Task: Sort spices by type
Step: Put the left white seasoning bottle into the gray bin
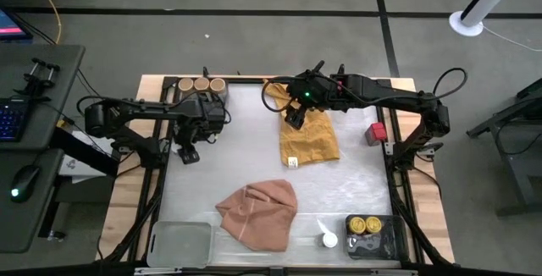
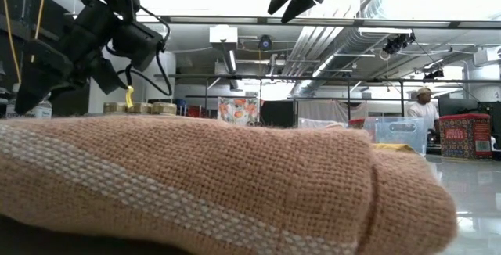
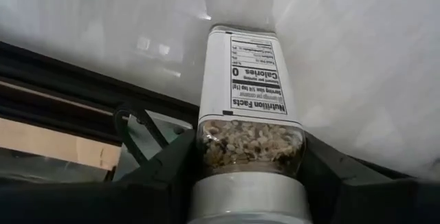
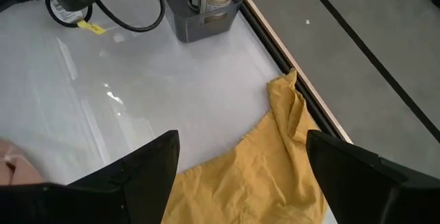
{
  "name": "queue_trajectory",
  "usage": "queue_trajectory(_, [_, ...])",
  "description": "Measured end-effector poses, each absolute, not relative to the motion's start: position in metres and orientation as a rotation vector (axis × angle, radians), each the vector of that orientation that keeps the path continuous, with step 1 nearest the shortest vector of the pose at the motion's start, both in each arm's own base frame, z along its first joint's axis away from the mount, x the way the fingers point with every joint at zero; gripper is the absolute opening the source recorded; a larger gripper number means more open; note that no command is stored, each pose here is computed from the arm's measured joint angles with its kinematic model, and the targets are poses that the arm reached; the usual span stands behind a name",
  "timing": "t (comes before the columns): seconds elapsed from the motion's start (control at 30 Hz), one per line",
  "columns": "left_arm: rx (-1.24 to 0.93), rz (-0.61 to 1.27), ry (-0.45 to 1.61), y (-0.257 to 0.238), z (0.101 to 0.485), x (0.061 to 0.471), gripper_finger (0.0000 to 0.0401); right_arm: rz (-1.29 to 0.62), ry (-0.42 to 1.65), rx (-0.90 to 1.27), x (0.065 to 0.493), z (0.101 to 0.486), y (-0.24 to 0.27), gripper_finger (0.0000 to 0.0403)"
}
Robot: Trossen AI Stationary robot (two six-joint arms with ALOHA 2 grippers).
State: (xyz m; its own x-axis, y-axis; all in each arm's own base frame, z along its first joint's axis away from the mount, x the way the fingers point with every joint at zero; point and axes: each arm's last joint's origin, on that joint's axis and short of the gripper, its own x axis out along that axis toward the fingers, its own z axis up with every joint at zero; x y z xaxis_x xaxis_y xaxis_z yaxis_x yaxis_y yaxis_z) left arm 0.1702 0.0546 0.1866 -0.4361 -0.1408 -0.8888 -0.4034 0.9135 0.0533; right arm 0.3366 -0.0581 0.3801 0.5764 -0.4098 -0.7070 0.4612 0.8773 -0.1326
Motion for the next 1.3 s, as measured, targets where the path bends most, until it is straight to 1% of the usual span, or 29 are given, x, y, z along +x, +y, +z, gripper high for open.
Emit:
queue_trajectory(0.07, [-0.385,0.307,1.988,0.054,0.190,0.173,0.0162,-0.516,0.806,0.081,0.337,0.380,-0.058,0.0312])
queue_trajectory(0.17, [-0.322,0.277,1.830,0.048,0.210,0.184,0.0162,-0.536,0.807,0.126,0.336,0.379,-0.058,0.0312])
queue_trajectory(0.23, [-0.240,0.228,1.686,0.042,0.231,0.190,0.0162,-0.556,0.825,0.164,0.334,0.377,-0.056,0.0312])
queue_trajectory(0.3, [-0.131,0.186,1.491,0.034,0.256,0.195,0.0162,-0.587,0.851,0.207,0.331,0.375,-0.054,0.0312])
queue_trajectory(0.4, [0.009,0.078,1.223,0.019,0.289,0.192,0.0162,-0.639,0.873,0.269,0.327,0.372,-0.046,0.0312])
queue_trajectory(0.5, [0.056,0.003,1.096,0.003,0.308,0.178,0.0162,-0.654,0.880,0.320,0.326,0.371,-0.034,0.0312])
queue_trajectory(0.57, [0.040,-0.030,1.116,-0.009,0.312,0.166,0.0162,-0.648,0.882,0.340,0.326,0.370,-0.024,0.0312])
queue_trajectory(0.73, [-0.071,-0.084,1.309,-0.048,0.315,0.148,0.0162,-0.604,0.879,0.304,0.326,0.370,0.005,0.0312])
queue_trajectory(0.83, [-0.090,-0.097,1.366,-0.077,0.315,0.150,0.0162,-0.591,0.867,0.270,0.325,0.370,0.022,0.0312])
queue_trajectory(0.93, [-0.118,-0.107,1.403,-0.113,0.313,0.162,0.0162,-0.544,0.877,0.237,0.323,0.370,0.039,0.0312])
queue_trajectory(1.07, [-0.194,-0.080,1.562,-0.162,0.306,0.170,0.0162,-0.494,0.882,0.163,0.319,0.370,0.059,0.0312])
queue_trajectory(1.17, [-0.243,-0.060,1.705,-0.198,0.303,0.167,0.0162,-0.483,0.871,0.131,0.317,0.370,0.070,0.0312])
queue_trajectory(1.3, [-0.278,-0.005,1.816,-0.233,0.299,0.157,0.0162,-0.461,0.865,0.132,0.314,0.370,0.082,0.0312])
